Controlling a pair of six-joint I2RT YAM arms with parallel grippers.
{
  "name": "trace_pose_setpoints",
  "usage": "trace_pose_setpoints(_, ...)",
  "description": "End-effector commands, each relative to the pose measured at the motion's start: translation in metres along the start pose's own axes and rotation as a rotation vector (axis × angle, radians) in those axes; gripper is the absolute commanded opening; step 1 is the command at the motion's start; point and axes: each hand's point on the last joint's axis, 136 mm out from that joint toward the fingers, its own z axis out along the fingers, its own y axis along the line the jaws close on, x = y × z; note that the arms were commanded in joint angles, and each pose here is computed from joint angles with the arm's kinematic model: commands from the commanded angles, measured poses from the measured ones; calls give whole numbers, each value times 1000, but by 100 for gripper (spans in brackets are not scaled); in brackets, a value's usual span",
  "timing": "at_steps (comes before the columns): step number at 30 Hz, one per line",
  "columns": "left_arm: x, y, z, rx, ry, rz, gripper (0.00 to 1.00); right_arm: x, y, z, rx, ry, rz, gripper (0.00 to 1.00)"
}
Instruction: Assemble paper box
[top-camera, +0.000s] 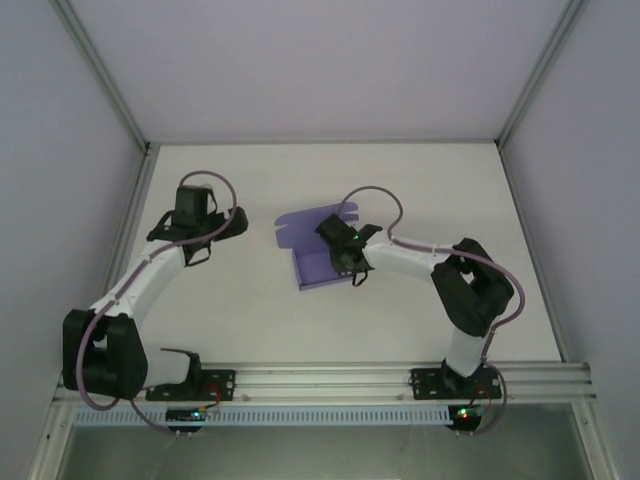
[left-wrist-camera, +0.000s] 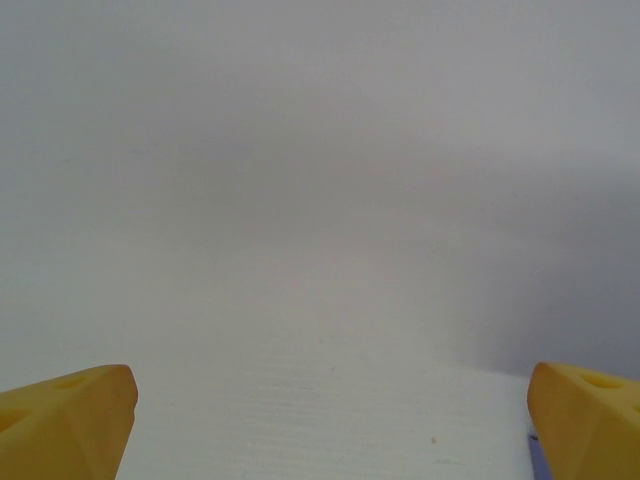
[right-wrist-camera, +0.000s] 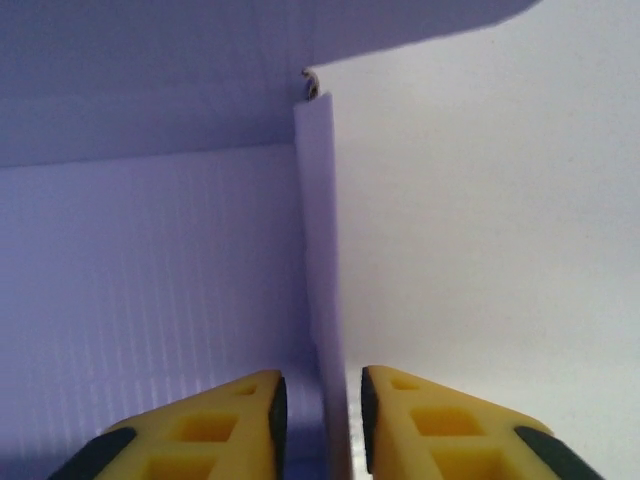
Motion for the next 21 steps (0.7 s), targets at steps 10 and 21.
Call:
trace_pose_setpoints(10, -2, -94, -40, 457, -38, 425, 99, -51, -6, -82, -303, -310, -369, 84)
trace_pose_setpoints(21, 16, -136, -53, 724, 44, 740, 100, -117, -6, -103, -615, -423, -807, 99)
